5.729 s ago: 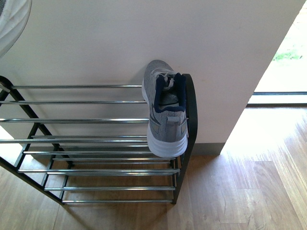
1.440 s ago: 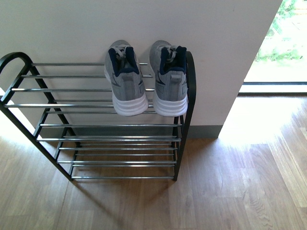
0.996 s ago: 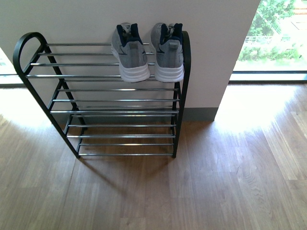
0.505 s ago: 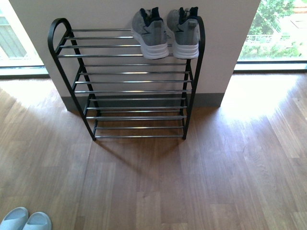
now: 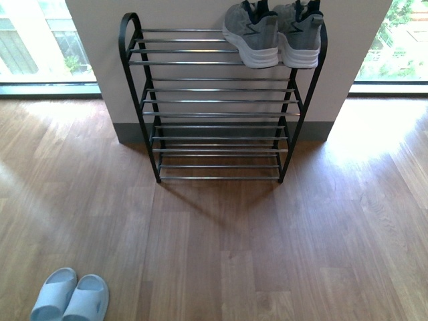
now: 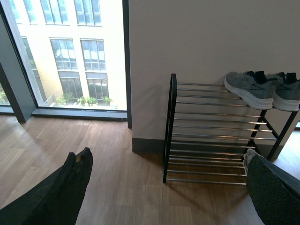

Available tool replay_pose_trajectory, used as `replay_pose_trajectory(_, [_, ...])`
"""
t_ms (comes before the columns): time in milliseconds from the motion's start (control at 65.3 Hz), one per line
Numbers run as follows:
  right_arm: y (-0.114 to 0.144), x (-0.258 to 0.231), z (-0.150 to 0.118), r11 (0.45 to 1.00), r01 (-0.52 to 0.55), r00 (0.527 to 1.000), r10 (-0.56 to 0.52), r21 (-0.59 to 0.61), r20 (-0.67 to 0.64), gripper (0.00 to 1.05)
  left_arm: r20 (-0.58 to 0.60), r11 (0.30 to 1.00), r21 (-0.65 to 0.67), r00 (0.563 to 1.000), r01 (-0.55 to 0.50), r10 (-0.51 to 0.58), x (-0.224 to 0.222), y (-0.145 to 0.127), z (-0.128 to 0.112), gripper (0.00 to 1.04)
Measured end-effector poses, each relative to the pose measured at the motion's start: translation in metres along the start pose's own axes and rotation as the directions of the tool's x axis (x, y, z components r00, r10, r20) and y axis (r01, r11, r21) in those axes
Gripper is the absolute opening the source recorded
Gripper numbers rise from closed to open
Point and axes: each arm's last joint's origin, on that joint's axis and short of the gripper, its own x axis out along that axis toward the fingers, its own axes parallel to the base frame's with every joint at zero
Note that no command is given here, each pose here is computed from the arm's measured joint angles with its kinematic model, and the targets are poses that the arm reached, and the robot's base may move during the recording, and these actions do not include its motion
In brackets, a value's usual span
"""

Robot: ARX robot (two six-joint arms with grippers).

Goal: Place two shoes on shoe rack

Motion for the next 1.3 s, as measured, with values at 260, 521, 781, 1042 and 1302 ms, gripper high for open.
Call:
replay_pose_trajectory(260, [-0.0001,0.0000,0.0000,1.000,0.005,1.000,-0.005,0.000,0.000,0.96,0.000,1.000,0.000,1.000,0.003,-0.003,0.0000,-0.0001,0.0000,0.95])
replay_pose_trajectory(521, [-0.0001,0.0000,0.0000,1.000,0.003,1.000,-0.003,0.000,0.000,0.96,0.000,1.000,0.000,1.000,0.003,-0.003,0.0000,-0.0001,0.0000,0.95])
replay_pose_trajectory(781, [0.0000,-0.0001,0.0002,1.000,0.000,1.000,0.000,0.000,0.002,0.96,0.000,1.000,0.000,1.000,0.000,0.000,0.0000,0.0000,0.0000,0.95])
replay_pose_trajectory(1042, [0.0000,0.0000,0.0001,1.000,0.000,1.000,0.000,0.000,0.001,0.96,0.000,1.000,0.000,1.000,0.000,0.000,0.0000,0.0000,0.0000,0.95])
replay_pose_trajectory(1302, [-0.0001,0.0000,0.0000,1.000,0.002,1.000,-0.002,0.000,0.000,0.96,0.000,1.000,0.000,1.000,0.002,-0.002,0.0000,-0.0001,0.0000,0.95])
